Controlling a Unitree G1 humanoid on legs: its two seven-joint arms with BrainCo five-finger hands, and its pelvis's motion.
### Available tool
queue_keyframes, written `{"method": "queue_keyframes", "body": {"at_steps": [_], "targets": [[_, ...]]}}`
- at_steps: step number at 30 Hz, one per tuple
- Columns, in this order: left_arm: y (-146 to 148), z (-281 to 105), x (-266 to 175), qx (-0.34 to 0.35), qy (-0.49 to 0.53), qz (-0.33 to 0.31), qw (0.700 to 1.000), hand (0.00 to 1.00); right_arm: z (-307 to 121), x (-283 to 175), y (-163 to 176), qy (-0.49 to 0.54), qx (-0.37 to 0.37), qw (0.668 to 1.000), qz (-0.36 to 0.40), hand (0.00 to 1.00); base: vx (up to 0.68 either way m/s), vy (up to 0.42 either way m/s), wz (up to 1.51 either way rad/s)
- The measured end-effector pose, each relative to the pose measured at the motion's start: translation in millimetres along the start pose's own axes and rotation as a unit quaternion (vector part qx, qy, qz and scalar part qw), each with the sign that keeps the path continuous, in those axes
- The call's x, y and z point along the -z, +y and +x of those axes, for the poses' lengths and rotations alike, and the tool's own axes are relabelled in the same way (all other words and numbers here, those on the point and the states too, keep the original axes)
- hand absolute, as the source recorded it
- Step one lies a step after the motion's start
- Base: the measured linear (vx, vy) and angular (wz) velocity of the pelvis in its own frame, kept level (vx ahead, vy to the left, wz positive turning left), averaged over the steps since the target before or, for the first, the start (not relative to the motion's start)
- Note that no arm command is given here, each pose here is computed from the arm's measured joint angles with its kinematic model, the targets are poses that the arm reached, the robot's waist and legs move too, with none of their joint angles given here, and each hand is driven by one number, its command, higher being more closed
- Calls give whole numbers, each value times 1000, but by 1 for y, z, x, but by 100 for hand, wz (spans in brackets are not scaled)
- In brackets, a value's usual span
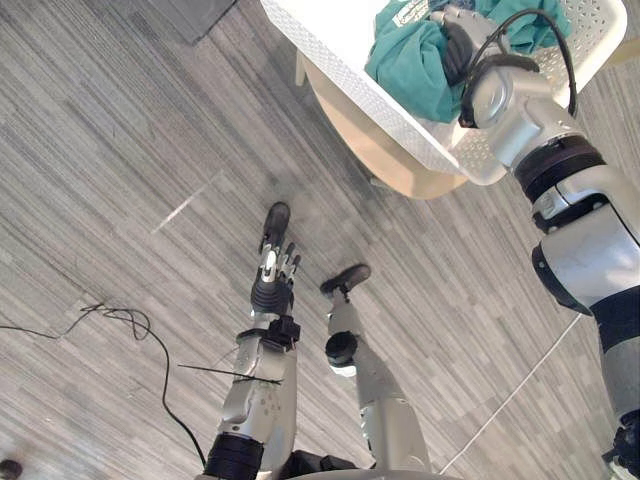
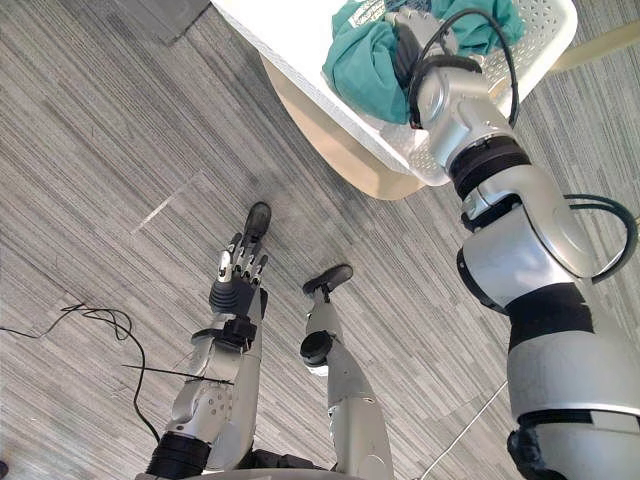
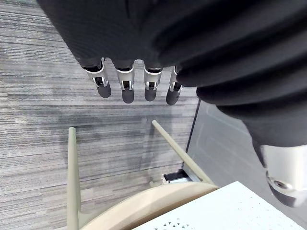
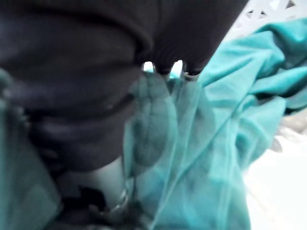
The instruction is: Pick up the laundry basket with both hands and put the clothes into the washing machine.
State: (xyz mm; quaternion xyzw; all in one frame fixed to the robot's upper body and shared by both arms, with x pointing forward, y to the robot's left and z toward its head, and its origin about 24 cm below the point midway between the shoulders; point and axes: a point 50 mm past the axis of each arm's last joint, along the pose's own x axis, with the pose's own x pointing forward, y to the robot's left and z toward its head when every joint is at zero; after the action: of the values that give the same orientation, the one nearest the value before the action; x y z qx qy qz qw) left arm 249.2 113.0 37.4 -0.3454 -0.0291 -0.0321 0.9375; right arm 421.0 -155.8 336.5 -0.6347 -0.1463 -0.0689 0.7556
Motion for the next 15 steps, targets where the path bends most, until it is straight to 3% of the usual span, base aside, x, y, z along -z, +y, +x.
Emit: {"method": "queue_keyframes", "body": {"at_steps": [8,15], "targets": [[-5,-4,8,13,19,-4,1000,0,0,-2,-3,-7,-7,998,66,100,70,90,0],[-8,-1,7,3,7,-13,1000,0,0,-6,-8,-18,50,993,106,100,52,93,-16]]}}
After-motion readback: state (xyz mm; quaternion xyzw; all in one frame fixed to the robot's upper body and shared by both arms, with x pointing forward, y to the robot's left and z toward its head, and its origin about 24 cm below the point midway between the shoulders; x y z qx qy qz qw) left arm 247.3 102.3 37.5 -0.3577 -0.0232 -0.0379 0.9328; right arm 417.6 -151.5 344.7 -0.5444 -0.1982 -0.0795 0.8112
